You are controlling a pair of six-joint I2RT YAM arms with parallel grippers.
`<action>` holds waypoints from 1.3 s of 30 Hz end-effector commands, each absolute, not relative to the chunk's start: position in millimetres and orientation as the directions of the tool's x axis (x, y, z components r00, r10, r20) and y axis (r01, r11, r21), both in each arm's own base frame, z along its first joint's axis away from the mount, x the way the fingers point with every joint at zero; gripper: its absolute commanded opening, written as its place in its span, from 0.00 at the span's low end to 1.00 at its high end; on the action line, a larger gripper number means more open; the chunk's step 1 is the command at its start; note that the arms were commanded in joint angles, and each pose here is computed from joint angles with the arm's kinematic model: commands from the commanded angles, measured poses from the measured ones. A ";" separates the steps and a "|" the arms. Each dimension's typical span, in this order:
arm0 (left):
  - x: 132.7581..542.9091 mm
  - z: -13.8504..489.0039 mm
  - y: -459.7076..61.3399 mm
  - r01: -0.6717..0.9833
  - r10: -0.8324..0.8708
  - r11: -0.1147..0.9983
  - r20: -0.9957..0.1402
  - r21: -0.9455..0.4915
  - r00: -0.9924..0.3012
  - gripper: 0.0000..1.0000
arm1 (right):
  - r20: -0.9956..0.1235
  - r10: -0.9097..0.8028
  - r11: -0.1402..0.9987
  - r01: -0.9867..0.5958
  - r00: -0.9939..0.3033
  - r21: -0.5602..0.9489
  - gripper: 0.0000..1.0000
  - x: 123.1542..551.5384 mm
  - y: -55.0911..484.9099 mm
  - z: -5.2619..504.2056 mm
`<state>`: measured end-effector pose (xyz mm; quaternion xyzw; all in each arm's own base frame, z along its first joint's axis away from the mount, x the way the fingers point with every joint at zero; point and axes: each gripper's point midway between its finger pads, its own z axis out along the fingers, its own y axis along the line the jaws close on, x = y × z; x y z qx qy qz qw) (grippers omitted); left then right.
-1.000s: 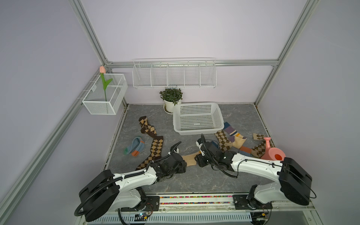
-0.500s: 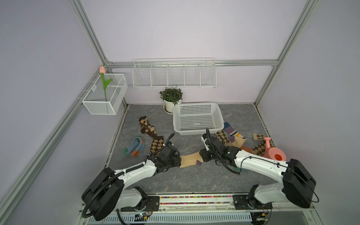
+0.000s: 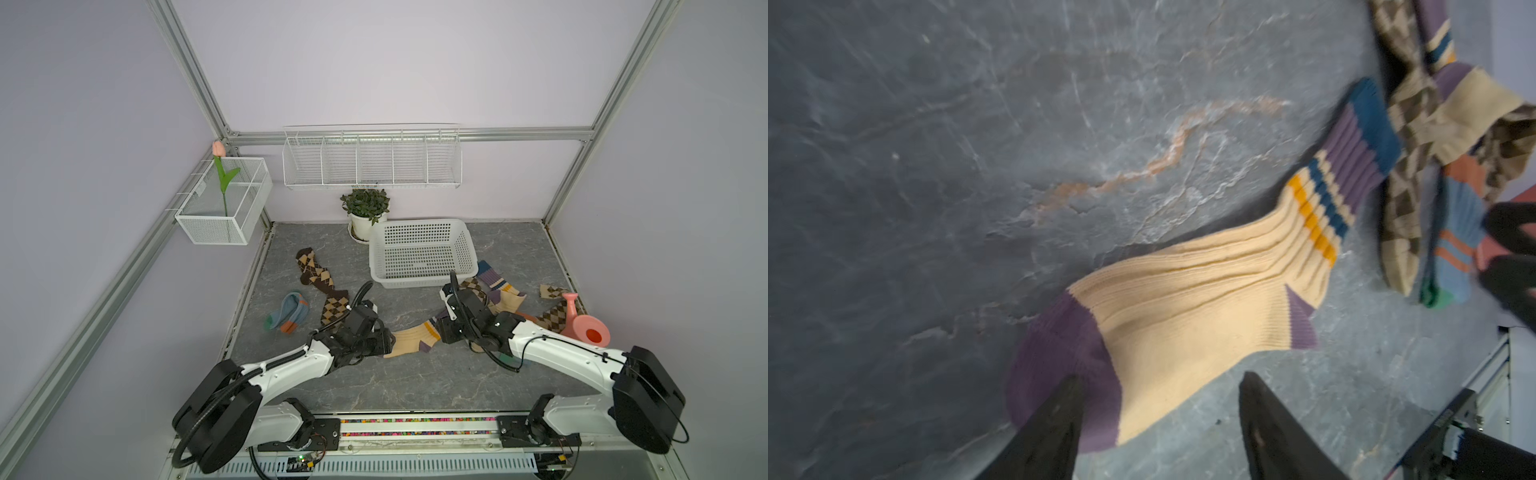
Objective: Place the socks together as a pair
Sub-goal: Adjust the sock at the center of the board.
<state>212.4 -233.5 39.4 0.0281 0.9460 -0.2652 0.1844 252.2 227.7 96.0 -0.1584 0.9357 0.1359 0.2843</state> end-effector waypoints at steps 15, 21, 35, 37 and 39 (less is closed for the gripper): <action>247.9 35.8 -176.7 0.082 -0.028 0.956 -0.366 -0.282 -0.930 0.60 | -0.580 -0.212 0.922 -0.357 -0.786 0.147 0.60 247.7 200.9 103.7; 261.0 41.1 -179.7 0.098 -0.010 0.954 -0.359 -0.283 -0.933 0.60 | -0.567 -0.232 0.909 -0.384 -0.790 0.163 0.62 244.7 205.7 104.6; 243.0 133.1 -126.1 0.041 -0.184 0.948 -0.646 -0.317 -0.741 0.59 | -0.415 -0.527 0.751 -0.635 -0.742 0.181 0.77 220.6 285.8 69.5; 239.1 144.5 -117.4 0.029 -0.217 0.943 -0.678 -0.332 -0.702 0.58 | -0.386 -0.516 0.781 -0.605 -0.765 0.155 0.78 227.2 289.4 60.2; 235.7 151.9 -113.0 0.027 -0.234 0.939 -0.694 -0.343 -0.681 0.58 | -0.372 -0.492 0.811 -0.570 -0.787 0.131 0.78 234.3 289.9 54.1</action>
